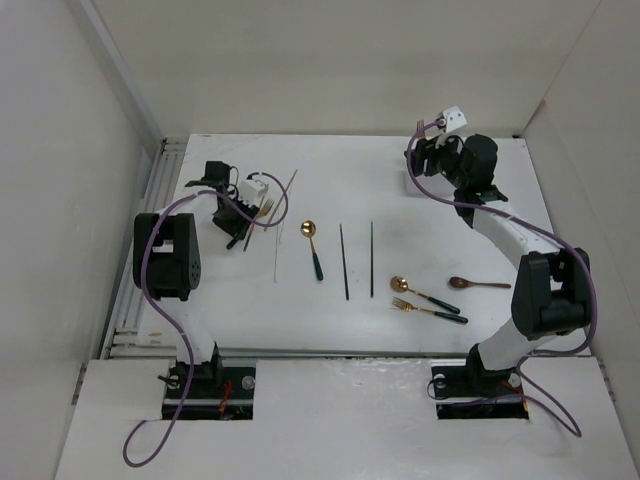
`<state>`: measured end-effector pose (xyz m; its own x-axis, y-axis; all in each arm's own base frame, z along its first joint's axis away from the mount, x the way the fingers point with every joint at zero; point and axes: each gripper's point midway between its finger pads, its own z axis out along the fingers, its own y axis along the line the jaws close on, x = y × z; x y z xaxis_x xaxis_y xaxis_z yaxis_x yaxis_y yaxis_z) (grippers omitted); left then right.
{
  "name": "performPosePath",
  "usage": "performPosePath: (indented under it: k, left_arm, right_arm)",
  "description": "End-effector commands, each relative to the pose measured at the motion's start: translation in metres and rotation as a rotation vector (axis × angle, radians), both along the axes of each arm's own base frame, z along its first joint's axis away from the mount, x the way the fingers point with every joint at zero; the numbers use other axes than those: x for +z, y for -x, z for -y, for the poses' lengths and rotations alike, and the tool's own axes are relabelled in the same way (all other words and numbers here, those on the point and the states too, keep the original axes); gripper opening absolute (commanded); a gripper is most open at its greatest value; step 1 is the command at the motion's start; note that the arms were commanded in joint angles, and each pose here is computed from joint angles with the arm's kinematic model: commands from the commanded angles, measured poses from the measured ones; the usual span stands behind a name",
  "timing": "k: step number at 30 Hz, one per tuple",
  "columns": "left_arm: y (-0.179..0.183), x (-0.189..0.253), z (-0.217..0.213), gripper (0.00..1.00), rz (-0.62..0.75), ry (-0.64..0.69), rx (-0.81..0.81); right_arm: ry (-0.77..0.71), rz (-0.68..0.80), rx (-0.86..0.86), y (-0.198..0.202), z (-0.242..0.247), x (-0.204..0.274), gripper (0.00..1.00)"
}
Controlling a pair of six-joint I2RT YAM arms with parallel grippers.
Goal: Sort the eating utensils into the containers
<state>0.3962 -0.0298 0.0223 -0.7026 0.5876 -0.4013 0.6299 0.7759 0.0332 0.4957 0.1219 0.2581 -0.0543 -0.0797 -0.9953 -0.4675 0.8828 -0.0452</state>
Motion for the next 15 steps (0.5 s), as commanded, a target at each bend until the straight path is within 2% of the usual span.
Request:
performPosePath:
  k: [1,5,9,10,11,15]
  left_arm:
    - [-0.007,-0.003,-0.005,0.41,0.006,-0.029,0.006]
    - [-0.003,-0.015,-0.001,0.37,-0.026,-0.048,0.012]
    - [0.003,-0.027,-0.001,0.18,-0.07,-0.044,0.03]
    - [0.003,-0.027,0.0,0.04,-0.073,-0.04,0.043]
    - [0.004,-0.027,0.002,0.0,-0.076,-0.027,0.049]
    - [-0.005,-0.01,0.013,0.0,-0.034,0.036,0.063]
  right_arm:
    - [-0.003,0.071,0.006,0.005,-0.005,0.027,0.63]
    - [-0.003,0.071,0.006,0.005,-0.005,0.027,0.63]
    - [-0.003,0.08,-0.003,0.003,-0.003,0.031,0.63]
    - [-0.005,0.089,-0.003,0.005,-0.003,0.036,0.63]
    - [-0.003,0.08,-0.003,0.005,-0.003,0.033,0.63]
    - [0.004,0.084,0.007,0.006,-0.007,0.033,0.63]
